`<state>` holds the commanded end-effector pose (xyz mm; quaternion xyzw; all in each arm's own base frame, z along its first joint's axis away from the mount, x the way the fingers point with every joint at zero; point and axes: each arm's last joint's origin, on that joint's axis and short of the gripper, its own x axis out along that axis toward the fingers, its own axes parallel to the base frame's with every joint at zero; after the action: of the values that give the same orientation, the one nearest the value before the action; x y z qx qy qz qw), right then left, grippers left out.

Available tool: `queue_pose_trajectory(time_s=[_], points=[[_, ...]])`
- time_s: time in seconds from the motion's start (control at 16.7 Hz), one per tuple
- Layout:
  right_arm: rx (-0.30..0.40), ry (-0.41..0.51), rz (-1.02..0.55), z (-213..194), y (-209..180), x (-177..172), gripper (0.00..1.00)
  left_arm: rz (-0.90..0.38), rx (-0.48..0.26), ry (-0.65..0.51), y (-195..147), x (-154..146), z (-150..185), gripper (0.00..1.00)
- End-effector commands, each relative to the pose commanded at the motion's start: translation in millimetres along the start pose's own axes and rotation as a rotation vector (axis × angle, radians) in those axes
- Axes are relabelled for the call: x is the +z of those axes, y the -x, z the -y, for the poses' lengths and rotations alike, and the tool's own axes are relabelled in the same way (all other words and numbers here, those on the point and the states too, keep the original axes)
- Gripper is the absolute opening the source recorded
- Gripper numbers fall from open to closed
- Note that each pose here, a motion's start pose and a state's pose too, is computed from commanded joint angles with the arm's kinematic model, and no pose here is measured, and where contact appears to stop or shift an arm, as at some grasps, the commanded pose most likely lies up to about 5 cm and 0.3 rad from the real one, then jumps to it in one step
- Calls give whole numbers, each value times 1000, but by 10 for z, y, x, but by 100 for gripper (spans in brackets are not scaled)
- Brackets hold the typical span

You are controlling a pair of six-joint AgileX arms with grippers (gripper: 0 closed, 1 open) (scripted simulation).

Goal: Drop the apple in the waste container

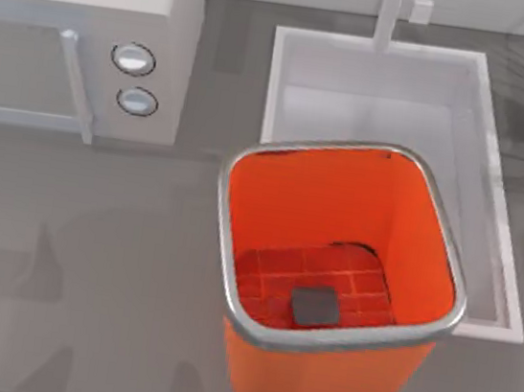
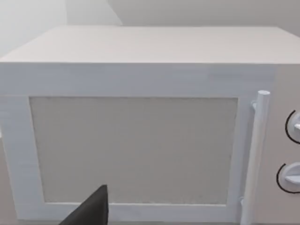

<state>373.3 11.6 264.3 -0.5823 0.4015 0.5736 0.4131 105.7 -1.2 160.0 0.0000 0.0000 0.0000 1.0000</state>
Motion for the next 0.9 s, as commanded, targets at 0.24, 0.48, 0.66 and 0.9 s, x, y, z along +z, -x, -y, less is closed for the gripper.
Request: queue_pose_trajectory(time_s=[0.24,0.48,0.66,0.9], points=[[2,625,4,138,-42,569,0,0,0,0,0,0,0,100],[2,1327,13,162,-94,1215,0,0,0,0,0,0,0,100],[-13,1817,9,100,-105,1680,0,0,0,0,0,0,0,100],[-50,2340,-32,-60,-63,2198,0,0,0,0,0,0,0,100]])
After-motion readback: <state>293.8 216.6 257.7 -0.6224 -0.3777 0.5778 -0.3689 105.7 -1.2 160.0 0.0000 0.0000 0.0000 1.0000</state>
